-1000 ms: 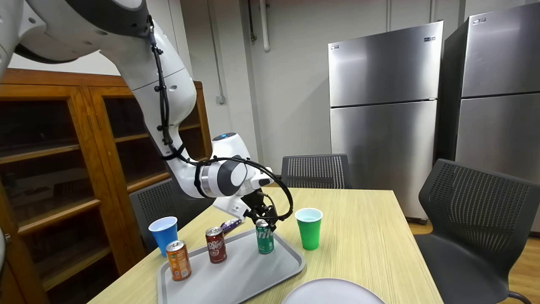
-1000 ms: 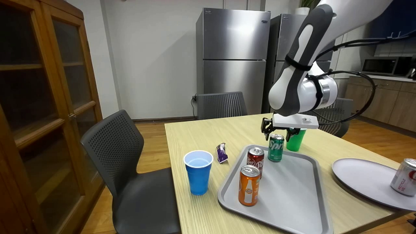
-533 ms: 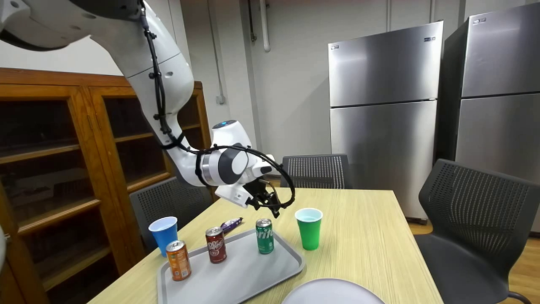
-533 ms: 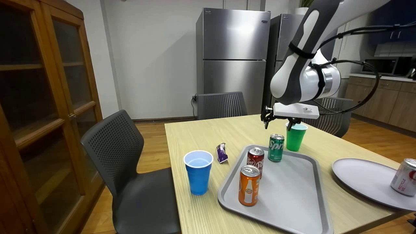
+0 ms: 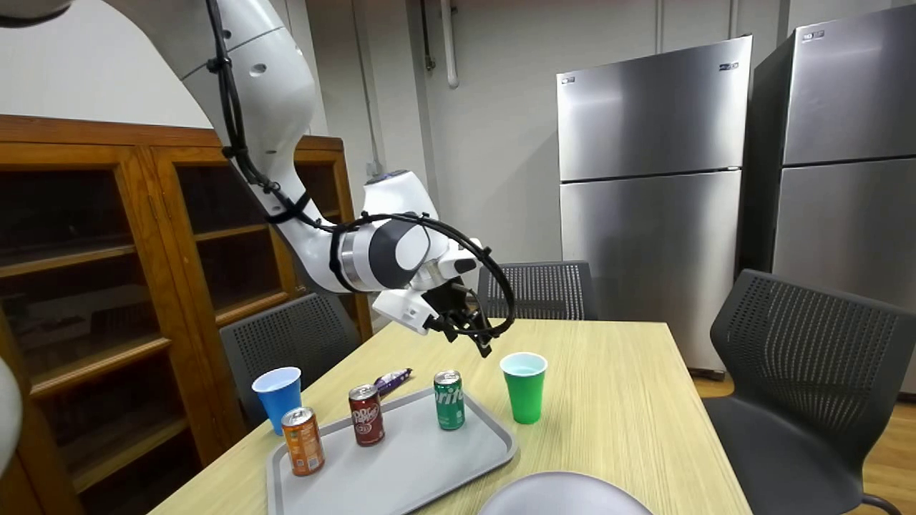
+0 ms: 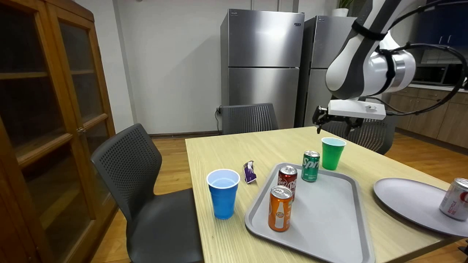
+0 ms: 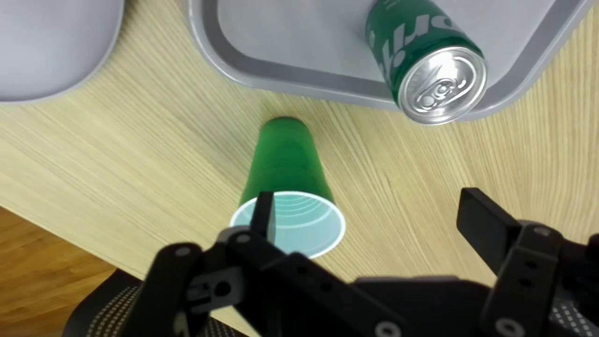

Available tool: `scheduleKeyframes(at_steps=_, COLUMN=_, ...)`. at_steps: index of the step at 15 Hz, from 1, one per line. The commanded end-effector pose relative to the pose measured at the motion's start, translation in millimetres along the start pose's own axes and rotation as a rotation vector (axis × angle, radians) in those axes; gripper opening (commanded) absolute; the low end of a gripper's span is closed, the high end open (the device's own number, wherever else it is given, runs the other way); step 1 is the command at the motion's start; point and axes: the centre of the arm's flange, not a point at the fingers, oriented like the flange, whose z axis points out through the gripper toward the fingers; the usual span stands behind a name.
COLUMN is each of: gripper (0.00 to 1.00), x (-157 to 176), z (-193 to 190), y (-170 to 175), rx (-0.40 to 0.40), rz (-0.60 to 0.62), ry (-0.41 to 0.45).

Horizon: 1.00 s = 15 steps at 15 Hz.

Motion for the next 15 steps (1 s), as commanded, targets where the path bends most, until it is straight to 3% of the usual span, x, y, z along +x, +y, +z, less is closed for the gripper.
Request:
scheduleKeyframes(at_steps=1, gripper=1.0, x=-9.6, z=-41.2, y=31.6, rx=-0.022, rz=0.067, ry=-0.033)
scheduleKeyframes(at_steps=9, gripper=1.0, x=-11.3, z=-53.3, y=115.4, rx=-0.103, rz=0.185, ry=-0.067)
scheduleKeyframes(at_steps=15, gripper=1.0, x=-23.7, z=-49.0, y=159.0, rx=-0.171, rz=0.258, ry=-0.098)
